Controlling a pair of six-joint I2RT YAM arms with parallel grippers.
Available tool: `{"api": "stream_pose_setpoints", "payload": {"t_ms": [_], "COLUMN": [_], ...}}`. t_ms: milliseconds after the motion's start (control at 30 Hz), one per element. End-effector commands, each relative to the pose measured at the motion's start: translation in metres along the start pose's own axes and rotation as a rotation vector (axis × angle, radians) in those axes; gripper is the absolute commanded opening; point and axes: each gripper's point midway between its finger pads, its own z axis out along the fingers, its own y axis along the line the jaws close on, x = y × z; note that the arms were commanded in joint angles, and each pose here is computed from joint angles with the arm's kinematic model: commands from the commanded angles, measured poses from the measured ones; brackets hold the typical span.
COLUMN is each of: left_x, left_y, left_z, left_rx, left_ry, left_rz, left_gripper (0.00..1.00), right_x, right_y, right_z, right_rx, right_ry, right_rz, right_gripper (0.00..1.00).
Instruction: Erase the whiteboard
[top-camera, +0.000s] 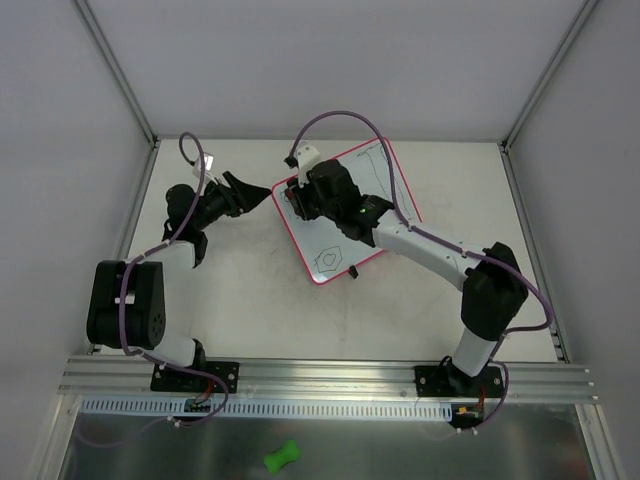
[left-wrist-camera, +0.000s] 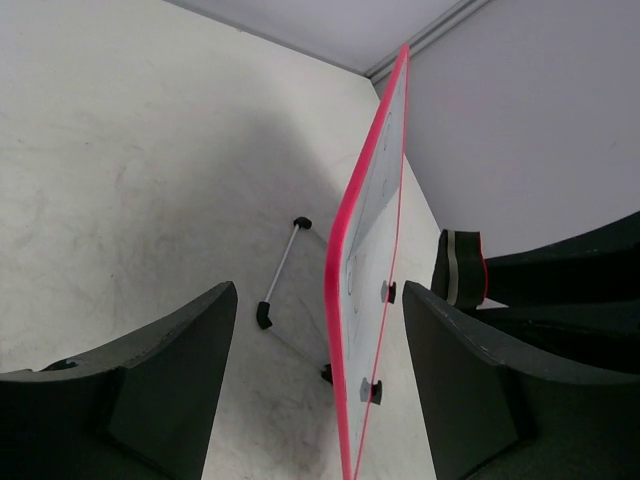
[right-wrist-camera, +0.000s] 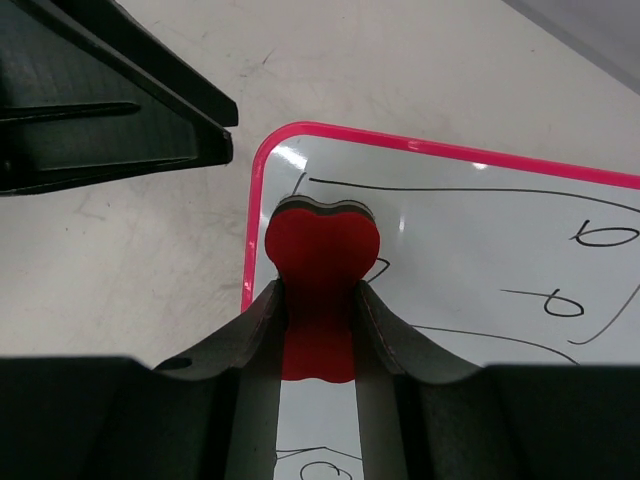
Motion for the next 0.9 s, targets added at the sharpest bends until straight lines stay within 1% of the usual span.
{"api": "stream_pose_setpoints", "payload": {"t_ms": [0,233,333,433,633,800,867], "left_x": [-0.027,-0.024,-0.02,-0.018,-0.012,-0.001,0.001], "left_y": [-0.017,-0.016,-0.017,-0.018,-0.022,-0.024,-0.026], "left_z": [0.008,0.015,0.015,0.016,0.019,0.027,0.027], "left_rx": [0.093,0.143,0.171,0.189,0.215,0.21,0.205], "left_ry": [-0.051,-0.034,-0.032,-0.036,-0.018,0.032,0.034], "left_rz": [0.094,0.092,0.087,0.083,0.089,0.098,0.117], "left_gripper": [0.67,0.6,0.51,0.47,0.47,0.47,0.45], "right_x": [-0.039,-0.037,-0.036,-0.036,-0.035,-0.031,-0.029], "right_y": [0.003,0.004,0.004,0.005,0.002,0.002,0.003], "right_z": [0.003,0.016,0.02,0.021,0.021,0.023,0.024], "right_rx": [0.014,0.021,0.021,0.024,0.038,0.042,0.037], "right_ry": [-0.118,-0.109,-0.106,-0.105,-0.102,-0.088,-0.084], "right_rz": [-0.025,-0.022,-0.013,-0.01,-0.008,0.004,0.009], "right_gripper": [0.0,0.0,0.0,0.0,0.0,0.0,0.0]}}
